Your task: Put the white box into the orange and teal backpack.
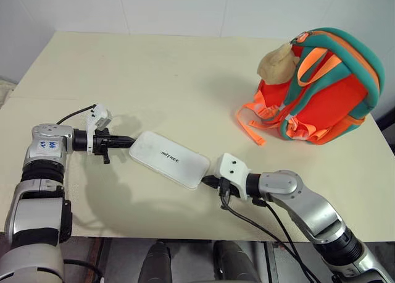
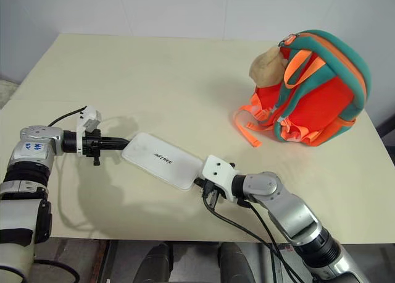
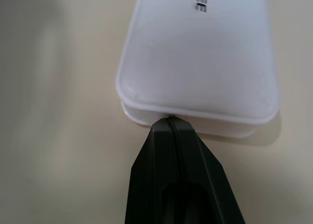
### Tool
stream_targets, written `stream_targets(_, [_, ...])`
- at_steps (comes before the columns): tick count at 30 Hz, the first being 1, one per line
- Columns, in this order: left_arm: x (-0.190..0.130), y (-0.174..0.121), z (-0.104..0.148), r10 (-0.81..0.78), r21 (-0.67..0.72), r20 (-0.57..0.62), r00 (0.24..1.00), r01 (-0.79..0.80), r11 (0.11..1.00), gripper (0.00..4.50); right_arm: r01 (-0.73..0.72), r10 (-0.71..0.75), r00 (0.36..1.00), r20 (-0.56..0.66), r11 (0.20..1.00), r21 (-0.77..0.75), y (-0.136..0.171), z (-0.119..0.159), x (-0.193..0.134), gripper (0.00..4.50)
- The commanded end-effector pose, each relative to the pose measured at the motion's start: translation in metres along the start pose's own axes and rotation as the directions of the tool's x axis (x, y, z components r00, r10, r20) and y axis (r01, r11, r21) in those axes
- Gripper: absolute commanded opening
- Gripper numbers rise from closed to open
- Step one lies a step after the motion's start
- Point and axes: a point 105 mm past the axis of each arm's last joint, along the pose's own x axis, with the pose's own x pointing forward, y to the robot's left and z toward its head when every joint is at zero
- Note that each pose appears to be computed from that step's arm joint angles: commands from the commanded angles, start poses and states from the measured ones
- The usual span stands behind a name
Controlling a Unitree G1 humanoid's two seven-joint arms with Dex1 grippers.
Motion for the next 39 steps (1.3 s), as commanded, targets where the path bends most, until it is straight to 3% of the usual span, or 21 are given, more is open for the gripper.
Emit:
stream_targets(1, [0.019,-0.024,0.01,-0.154,0.049,0.014,0.988,0.154,0.987,0.03,0.01,-0.004,0.997,0.081,0.998,-0.069,-0.006,0.025,-0.008,0.0])
stream_targets(10, [0.023,-0.054,0.009,-0.203,0.058,-0.014,0.979,0.203,0.977,0.03,0.042,-0.039,0.998,0.04,0.995,-0.094,-0.026,0.015,-0.023,0.0])
stream_targets(16, [0.025,-0.071,0.006,-0.222,0.047,-0.026,0.975,0.223,0.974,0.03,0.0,0.001,1.0,0.015,0.996,-0.088,-0.022,0.009,-0.029,0.0])
stream_targets(29, [0.023,-0.072,0.002,-0.176,0.014,-0.022,0.984,0.176,0.984,0.03,-0.071,0.07,0.997,-0.02,0.995,-0.067,-0.013,-0.001,-0.036,0.0])
stream_targets(39, [-0.001,-0.074,0.003,-0.098,-0.085,0.024,0.995,0.099,0.991,0.03,0.043,-0.051,0.996,-0.078,0.994,-0.1,-0.049,-0.018,-0.055,0.0])
